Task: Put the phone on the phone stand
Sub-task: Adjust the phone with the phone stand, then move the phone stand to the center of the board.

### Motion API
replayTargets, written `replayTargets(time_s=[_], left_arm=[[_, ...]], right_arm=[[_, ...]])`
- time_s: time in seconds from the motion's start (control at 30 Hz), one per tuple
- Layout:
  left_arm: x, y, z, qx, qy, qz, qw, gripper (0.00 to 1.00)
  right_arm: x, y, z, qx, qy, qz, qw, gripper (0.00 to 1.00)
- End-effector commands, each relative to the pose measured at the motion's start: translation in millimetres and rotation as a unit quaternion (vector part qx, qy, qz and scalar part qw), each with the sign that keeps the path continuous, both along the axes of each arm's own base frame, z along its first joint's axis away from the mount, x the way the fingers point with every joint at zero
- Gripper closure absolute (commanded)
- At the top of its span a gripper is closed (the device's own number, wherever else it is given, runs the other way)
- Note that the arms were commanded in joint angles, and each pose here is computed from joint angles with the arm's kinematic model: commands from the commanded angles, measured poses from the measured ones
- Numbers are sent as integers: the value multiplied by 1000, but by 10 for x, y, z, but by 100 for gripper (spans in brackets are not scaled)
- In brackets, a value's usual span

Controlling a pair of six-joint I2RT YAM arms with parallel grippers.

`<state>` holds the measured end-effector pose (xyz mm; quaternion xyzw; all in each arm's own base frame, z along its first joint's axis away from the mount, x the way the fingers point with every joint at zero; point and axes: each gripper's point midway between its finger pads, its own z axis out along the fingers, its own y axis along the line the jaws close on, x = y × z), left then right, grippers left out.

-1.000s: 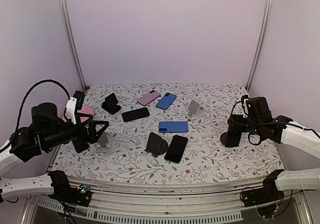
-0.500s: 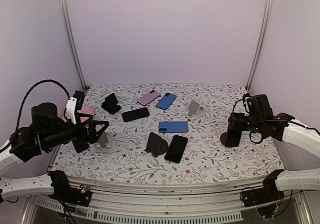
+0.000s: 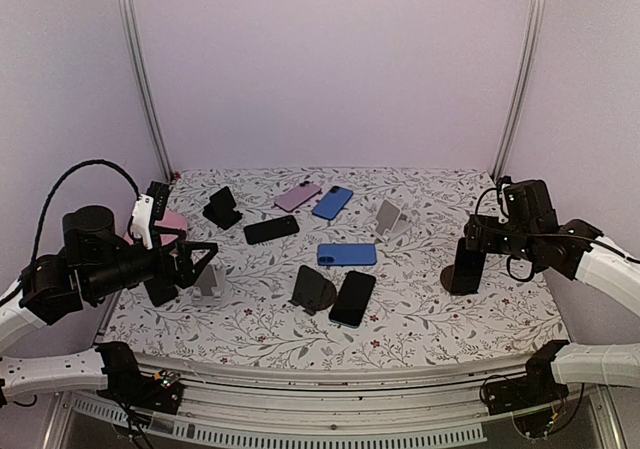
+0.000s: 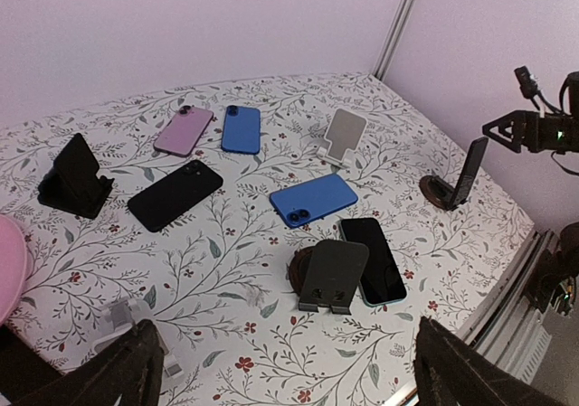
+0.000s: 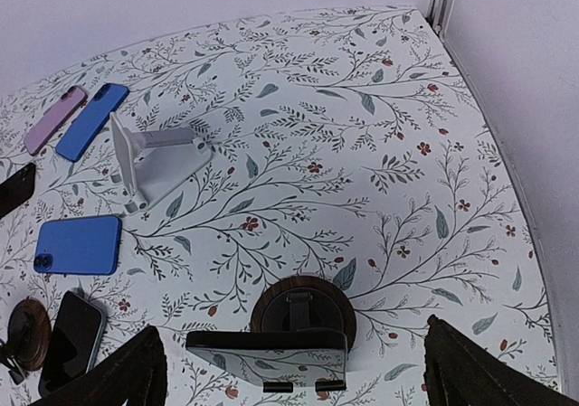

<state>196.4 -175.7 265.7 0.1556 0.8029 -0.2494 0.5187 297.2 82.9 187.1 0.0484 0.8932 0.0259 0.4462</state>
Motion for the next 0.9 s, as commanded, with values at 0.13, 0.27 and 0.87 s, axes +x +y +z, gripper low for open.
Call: replayTargets(time_s=[0.13, 0.27, 0.87], left_arm=[[24, 9, -2, -1, -3, 3, 1000, 3], [24, 9, -2, -1, -3, 3, 1000, 3], [25, 10, -2, -2, -2, 4, 1000, 3]], right_arm=[[-46, -61, 335, 12, -30, -13, 999, 1], [-65, -51, 420, 18, -36, -11, 999, 1], [-145, 716, 678, 22, -51, 55, 997, 1]])
